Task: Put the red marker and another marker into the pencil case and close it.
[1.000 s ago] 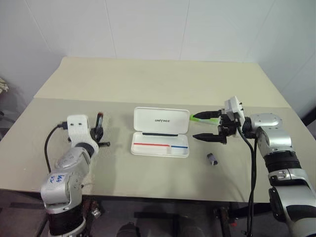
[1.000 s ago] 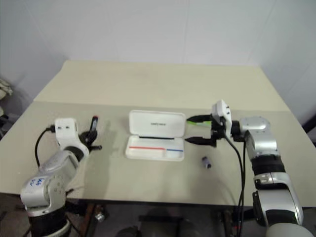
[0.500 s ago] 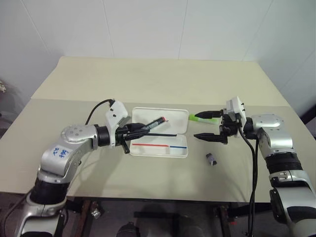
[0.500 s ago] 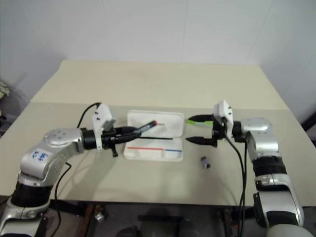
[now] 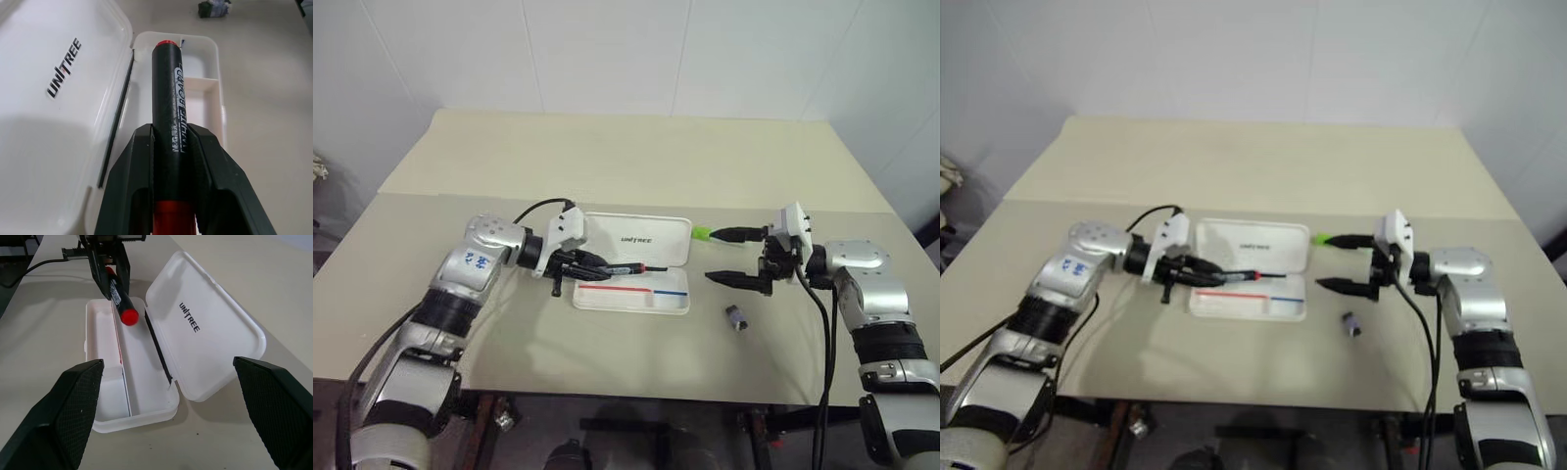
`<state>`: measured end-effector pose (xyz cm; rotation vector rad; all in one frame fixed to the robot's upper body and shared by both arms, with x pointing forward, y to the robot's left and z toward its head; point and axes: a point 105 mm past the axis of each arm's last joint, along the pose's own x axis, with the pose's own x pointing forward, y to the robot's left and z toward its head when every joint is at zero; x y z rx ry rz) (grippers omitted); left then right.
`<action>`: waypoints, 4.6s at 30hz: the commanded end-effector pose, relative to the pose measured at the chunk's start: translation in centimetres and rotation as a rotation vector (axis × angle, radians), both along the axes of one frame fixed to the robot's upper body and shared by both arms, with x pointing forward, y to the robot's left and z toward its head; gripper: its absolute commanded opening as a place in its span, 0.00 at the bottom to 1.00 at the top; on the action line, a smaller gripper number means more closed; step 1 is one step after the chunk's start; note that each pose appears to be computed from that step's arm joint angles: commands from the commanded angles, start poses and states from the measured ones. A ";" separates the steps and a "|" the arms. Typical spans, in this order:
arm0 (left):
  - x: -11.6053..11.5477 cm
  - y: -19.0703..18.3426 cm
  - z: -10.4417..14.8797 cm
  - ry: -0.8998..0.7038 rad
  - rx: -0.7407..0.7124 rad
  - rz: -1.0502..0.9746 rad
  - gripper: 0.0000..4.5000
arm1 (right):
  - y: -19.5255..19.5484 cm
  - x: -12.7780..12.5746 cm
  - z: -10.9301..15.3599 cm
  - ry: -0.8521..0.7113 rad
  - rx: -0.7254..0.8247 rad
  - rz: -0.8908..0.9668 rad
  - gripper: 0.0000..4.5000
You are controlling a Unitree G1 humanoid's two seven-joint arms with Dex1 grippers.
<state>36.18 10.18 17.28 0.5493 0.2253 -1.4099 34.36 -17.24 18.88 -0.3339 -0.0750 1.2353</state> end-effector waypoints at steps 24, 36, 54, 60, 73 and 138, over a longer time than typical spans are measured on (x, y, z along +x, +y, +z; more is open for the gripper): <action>2.1 -3.6 0.4 -0.009 -0.004 -0.074 0.77 | -1.1 -1.1 0.7 -0.052 0.041 -0.079 1.00; -0.3 -3.1 1.4 -0.024 -0.081 -0.149 0.99 | -1.4 0.5 0.2 -0.058 -0.057 -0.128 1.00; -6.1 2.3 3.0 -0.047 -0.330 -0.059 0.99 | 1.8 8.4 0.3 -0.025 -0.259 -0.251 1.00; -7.7 3.8 3.4 -0.027 -0.363 -0.053 0.99 | 2.8 9.7 -0.2 0.069 -0.278 -0.328 1.00; -9.4 7.7 5.3 -0.061 -0.393 0.006 0.99 | 3.2 11.1 -0.1 0.114 -0.153 -0.477 1.00; -10.0 7.7 5.9 -0.126 -0.422 0.119 0.99 | 3.1 10.8 -4.5 0.382 -0.528 -0.677 1.00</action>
